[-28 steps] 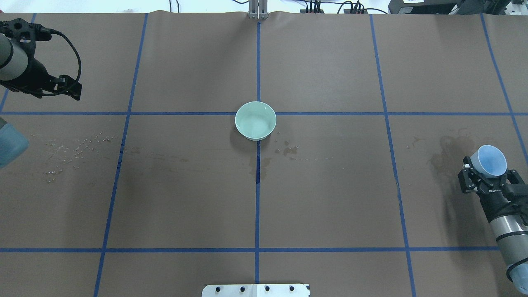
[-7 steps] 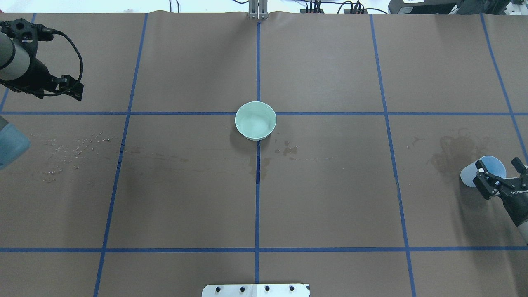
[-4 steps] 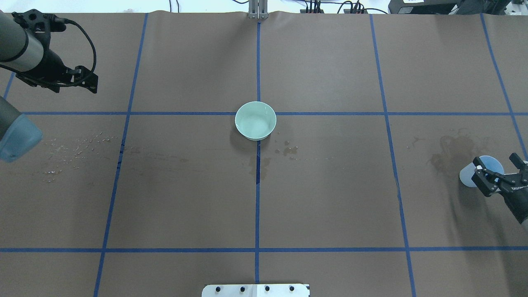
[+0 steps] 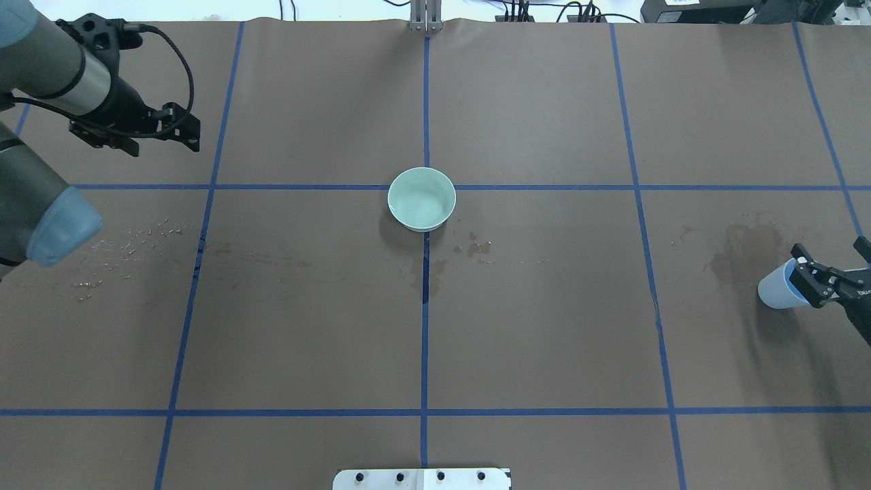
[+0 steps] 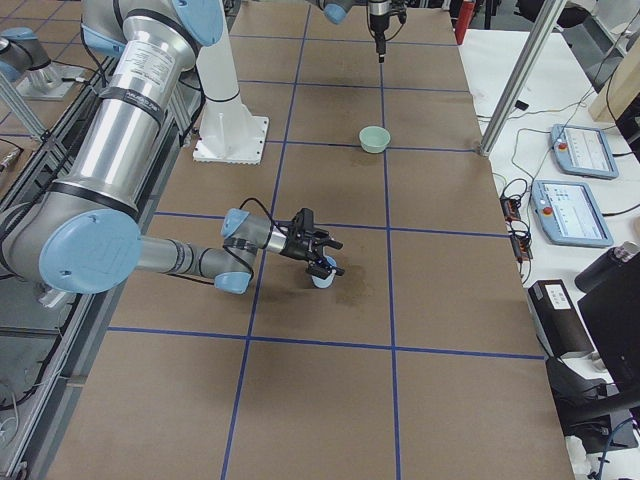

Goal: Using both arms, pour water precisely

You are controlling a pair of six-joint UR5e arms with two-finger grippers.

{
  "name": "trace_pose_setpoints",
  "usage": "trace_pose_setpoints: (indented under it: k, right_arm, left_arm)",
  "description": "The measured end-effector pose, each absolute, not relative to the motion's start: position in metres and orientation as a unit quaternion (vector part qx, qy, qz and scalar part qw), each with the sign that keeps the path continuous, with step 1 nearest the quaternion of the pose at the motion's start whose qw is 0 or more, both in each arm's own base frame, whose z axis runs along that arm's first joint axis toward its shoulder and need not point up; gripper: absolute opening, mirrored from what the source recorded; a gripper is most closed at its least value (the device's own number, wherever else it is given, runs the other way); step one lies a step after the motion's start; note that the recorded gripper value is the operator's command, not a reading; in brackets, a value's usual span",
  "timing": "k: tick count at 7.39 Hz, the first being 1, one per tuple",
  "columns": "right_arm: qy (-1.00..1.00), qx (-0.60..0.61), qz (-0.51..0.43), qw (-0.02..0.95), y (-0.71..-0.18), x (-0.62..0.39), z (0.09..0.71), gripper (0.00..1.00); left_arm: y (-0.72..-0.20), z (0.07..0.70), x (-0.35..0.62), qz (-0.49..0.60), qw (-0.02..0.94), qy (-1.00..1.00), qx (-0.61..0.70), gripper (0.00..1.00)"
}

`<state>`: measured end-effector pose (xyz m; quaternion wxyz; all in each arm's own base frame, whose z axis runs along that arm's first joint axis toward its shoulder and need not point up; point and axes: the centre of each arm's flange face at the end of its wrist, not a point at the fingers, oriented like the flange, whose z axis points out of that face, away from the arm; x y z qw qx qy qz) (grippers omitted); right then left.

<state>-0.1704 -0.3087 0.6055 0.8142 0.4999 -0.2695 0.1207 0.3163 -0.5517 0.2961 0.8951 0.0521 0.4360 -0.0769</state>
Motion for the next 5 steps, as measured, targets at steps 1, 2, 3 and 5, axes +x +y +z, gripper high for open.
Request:
trace_pose_setpoints:
  k: [1,2,3,5]
  right_arm:
    - [-0.276,0.473,0.105,0.83,-0.331,-0.149,0.604,0.99]
    - [-0.285,0.449,0.093,0.842,-0.356,-0.126,0.599,0.99]
    - [-0.286,0.434,0.081,0.851,-0.378,-0.105,0.594,0.99]
    - [-0.295,0.394,0.056,0.869,-0.416,-0.068,0.584,0.99]
  left_arm:
    - [-0.549,0.27,0.336,-0.086,0.888,0.45,0.045,1.0]
    - [-0.548,0.246,0.354,-0.096,0.881,0.463,0.037,1.0]
    - [-0.551,0.224,0.375,-0.104,0.876,0.471,0.028,1.0]
    - [-0.561,0.2,0.424,-0.108,0.863,0.494,0.018,1.0]
